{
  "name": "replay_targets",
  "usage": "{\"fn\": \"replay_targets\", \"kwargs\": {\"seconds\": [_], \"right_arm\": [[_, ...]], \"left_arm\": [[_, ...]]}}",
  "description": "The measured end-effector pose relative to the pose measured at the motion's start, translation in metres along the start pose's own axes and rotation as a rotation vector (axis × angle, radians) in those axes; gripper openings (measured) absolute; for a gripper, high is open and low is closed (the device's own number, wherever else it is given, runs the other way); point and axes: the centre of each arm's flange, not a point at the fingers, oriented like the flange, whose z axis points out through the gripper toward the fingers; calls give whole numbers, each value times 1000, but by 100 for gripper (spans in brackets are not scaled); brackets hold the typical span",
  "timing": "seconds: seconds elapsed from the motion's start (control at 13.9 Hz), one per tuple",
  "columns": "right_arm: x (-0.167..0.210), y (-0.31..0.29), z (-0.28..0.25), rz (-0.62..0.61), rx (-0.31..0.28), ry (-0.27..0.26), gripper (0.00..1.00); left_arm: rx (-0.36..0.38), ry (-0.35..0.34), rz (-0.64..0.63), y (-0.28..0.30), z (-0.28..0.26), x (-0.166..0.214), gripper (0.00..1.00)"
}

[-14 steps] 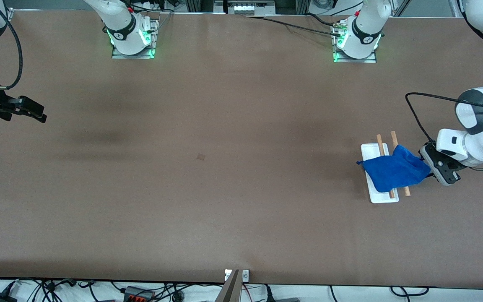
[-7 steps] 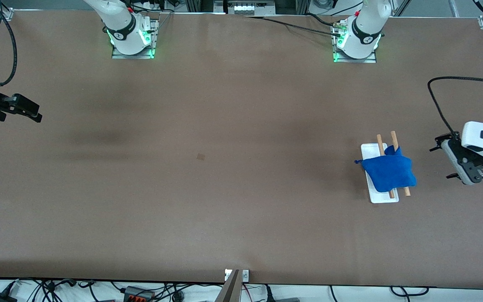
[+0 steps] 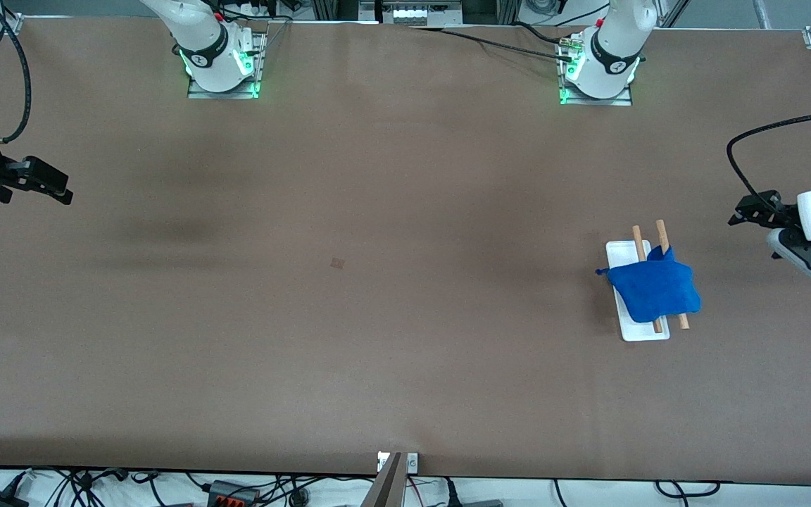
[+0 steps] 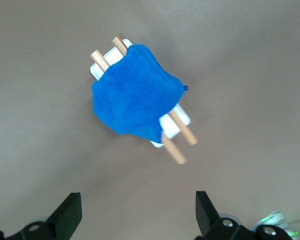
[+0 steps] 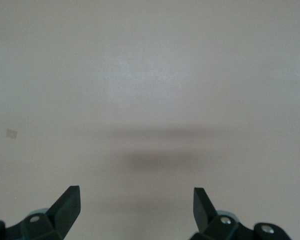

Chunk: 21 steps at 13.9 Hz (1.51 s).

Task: Pass towel and hang on rack
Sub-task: 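Open the left gripper and draw it back from the rack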

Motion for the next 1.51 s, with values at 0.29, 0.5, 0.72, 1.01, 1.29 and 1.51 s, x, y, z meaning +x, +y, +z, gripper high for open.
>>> {"fn": "replay_targets", "kwargs": {"seconds": [0.29,0.5,0.72,1.01,1.29,1.51], "right_arm": [[-1,0,3,-1,1,-22,100],[-3,-1,4,-1,1,-35,100],[-2,-1,4,-1,1,-32,100],[-1,-2,7,-2,1,-37,100],[-1,-6,8,-10,2,-38,100],[-1,-6,8,-11,2,-38,100]], "left_arm": [[12,8,-288,56,-49,-3,100],[21,23,-448,83,-65,-1,100],[22,26,-504,85,-67,-2,100],[64,100,-524,79,-74,4,100],[61,84,-519,82,-72,4,100],[61,83,-519,82,-72,4,100]]}}
